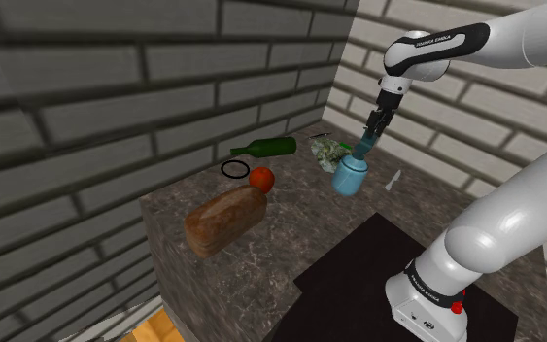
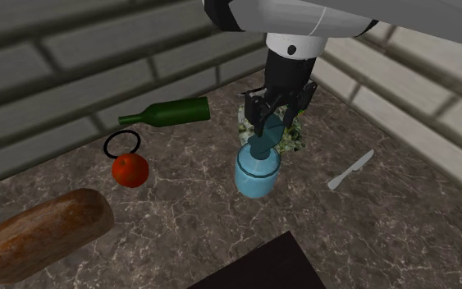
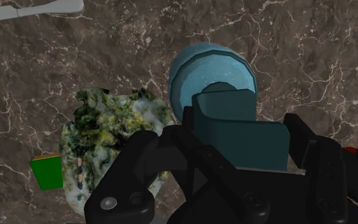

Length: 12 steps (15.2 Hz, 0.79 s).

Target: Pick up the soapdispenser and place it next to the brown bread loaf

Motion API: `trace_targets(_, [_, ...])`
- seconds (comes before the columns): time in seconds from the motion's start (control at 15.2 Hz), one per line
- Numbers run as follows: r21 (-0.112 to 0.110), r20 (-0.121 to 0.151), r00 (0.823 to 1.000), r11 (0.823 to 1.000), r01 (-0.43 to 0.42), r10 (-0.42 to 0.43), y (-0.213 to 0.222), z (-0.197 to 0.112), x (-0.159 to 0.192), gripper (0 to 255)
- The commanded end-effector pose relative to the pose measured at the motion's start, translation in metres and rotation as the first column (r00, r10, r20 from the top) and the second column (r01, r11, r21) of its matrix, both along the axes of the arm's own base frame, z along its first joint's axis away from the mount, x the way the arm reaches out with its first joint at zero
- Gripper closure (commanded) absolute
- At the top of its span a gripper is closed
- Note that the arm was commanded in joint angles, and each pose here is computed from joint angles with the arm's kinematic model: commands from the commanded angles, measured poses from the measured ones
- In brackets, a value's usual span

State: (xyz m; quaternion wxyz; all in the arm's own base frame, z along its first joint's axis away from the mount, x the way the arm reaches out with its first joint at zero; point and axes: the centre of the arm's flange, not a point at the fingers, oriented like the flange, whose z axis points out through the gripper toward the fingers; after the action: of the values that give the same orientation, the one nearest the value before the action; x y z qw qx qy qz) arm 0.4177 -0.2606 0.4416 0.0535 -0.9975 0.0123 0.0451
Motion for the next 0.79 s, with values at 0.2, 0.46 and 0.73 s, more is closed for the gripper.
trace_targets(0.2, [0.0,0.0,1.0,1.0,0.0,0.0,0.0,0.016,0.0,255])
trace_targets(0.46, [0.0,0.0,1.0,1.0,0.0,0.0,0.0,0.037,0.0,255])
trace_targets(0.73, [0.0,0.0,1.0,1.0,0.0,0.0,0.0,0.058,0.0,255])
